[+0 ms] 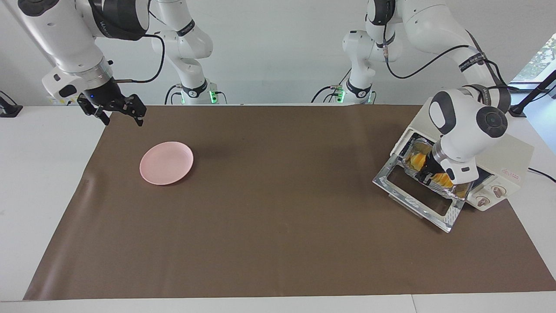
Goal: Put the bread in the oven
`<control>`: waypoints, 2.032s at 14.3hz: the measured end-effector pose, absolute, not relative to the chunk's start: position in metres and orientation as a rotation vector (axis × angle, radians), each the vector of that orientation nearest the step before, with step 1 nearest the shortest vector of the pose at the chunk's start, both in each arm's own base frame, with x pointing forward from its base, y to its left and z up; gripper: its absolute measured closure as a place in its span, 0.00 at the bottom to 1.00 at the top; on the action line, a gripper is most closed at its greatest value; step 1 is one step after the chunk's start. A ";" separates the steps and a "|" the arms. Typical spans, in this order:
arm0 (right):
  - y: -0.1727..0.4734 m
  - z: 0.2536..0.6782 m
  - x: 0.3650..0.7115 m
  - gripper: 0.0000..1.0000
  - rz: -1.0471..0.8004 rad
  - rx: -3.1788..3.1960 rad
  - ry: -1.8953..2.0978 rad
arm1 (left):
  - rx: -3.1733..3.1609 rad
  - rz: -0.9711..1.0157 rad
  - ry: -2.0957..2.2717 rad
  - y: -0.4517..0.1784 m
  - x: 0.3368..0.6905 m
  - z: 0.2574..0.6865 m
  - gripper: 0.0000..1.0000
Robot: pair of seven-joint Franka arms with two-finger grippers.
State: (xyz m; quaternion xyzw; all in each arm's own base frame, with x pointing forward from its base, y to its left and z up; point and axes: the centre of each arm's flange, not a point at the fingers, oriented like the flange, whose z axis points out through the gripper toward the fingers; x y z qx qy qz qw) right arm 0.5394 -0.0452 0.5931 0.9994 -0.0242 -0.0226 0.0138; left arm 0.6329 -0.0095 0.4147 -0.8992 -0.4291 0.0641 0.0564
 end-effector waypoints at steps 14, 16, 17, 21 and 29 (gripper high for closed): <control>-0.045 0.593 0.539 0.00 -0.070 3.112 -0.075 | -2.646 0.233 -1.220 -0.001 0.615 0.401 0.98; -0.045 0.593 0.539 0.00 -0.070 3.112 -0.075 | -2.647 0.243 -1.224 0.002 0.610 0.398 0.98; -0.045 0.593 0.539 0.00 -0.070 3.112 -0.075 | -2.649 0.238 -1.226 0.002 0.609 0.398 0.98; -0.045 0.593 0.539 0.00 -0.070 3.112 -0.075 | -2.657 0.224 -1.228 0.003 0.609 0.401 0.95; -0.045 0.593 0.539 0.00 -0.070 3.112 -0.075 | -2.670 0.161 -1.201 -0.001 0.613 0.413 0.19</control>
